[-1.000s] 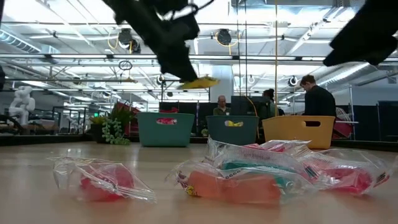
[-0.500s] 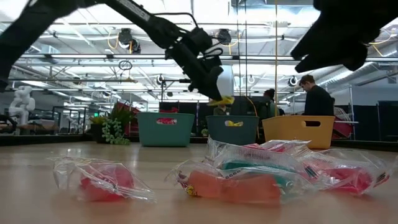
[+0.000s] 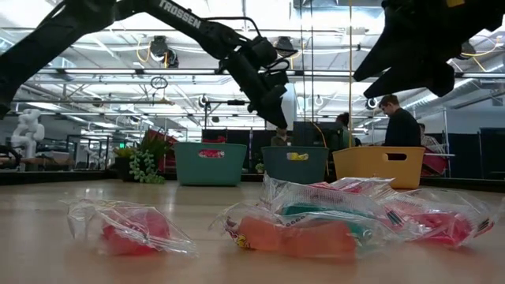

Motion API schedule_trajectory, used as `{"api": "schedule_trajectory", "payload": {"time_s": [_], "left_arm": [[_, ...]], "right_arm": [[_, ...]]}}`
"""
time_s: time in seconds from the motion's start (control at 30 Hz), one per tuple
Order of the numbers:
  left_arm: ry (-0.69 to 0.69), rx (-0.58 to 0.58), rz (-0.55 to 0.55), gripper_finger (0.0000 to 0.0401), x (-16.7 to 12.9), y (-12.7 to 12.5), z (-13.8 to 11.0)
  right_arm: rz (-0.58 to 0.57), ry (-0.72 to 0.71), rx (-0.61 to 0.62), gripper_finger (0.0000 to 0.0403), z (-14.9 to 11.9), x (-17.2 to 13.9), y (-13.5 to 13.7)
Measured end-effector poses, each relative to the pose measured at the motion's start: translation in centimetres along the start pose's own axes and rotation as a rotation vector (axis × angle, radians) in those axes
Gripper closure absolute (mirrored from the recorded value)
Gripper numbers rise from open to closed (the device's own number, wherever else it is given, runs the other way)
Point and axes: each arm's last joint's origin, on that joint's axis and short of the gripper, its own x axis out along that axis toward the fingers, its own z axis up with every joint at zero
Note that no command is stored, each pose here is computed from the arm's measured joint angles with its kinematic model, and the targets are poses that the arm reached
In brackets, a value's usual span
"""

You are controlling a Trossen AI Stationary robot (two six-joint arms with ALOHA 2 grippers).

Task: Sort candy
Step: Put the yellow candy into the blue bin, then put the red candy into the green bin

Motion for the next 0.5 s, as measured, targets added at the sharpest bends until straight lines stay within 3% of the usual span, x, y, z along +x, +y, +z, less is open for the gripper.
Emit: {"api": "schedule_trajectory", "payload": {"time_s": [0.27,0.5], "left_arm": [[0.009,0.001,-0.037,0.0285,-2.2,-0.6,0.6],[0.025,-0.012,-0.173,0.0287,-6.6,-4.0,1.8]], "right_arm": [[-0.001,0.003,0.001,0.0206,0.0,0.0,0.0],[0.011,0.026,-0.007,0.0206,0.0,0.0,0.0]]}}
